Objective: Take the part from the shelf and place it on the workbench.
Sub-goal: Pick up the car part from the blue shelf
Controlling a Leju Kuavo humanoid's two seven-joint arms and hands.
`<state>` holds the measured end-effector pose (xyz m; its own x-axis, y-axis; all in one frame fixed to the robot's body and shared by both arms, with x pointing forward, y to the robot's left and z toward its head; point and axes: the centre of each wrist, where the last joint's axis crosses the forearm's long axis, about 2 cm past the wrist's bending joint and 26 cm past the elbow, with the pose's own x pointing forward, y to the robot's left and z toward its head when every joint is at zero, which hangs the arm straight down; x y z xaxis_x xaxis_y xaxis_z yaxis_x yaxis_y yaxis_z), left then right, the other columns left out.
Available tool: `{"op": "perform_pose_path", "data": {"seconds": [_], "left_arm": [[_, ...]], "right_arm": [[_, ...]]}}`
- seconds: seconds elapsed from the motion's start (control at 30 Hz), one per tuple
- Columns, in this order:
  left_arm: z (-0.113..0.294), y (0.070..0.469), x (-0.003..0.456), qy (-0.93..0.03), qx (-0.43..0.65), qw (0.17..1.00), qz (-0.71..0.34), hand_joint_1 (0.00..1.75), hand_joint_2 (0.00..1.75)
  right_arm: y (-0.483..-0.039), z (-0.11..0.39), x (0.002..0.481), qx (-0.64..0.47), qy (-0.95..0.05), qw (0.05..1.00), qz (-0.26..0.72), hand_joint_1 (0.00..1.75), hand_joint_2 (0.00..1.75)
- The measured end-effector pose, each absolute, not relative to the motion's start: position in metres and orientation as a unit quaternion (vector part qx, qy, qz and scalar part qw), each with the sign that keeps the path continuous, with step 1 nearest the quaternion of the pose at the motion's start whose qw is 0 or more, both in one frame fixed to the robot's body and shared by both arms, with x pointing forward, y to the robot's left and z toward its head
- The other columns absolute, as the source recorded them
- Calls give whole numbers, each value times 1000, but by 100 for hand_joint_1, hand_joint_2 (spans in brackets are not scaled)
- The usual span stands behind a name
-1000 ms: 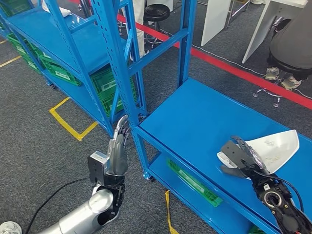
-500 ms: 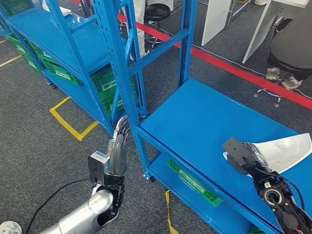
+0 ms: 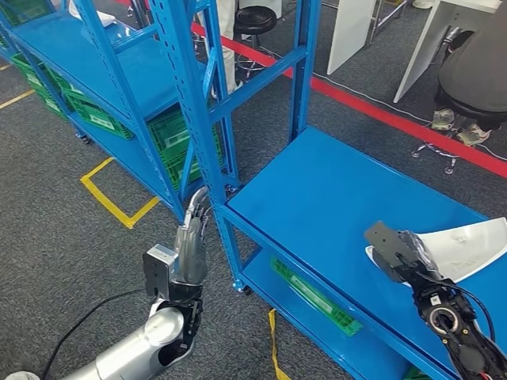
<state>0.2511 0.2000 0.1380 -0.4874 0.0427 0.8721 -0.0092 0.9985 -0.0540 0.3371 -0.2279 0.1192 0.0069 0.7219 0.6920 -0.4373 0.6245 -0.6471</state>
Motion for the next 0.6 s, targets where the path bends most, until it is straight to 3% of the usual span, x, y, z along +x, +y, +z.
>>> {"op": "perform_pose_path", "data": {"seconds": [0.23, 0.27, 0.37, 0.4, 0.6], "left_arm": [[140, 200, 254, -864, -13, 503, 25, 0, 0], [141, 200, 254, -864, -14, 503, 25, 0, 0], [141, 200, 254, -864, -14, 503, 25, 0, 0], [141, 200, 254, -864, -14, 503, 25, 0, 0], [141, 200, 255, -864, -13, 503, 27, 0, 0]], "right_arm": [[-230, 120, 338, -130, -569, 705, 404, 175, 175], [-230, 120, 338, -130, -569, 705, 403, 140, 175], [-230, 120, 338, -130, -569, 706, 402, 10, 175], [-230, 120, 337, -130, -568, 706, 402, 0, 175], [-231, 118, 336, -127, -565, 709, 403, 0, 175]]}}
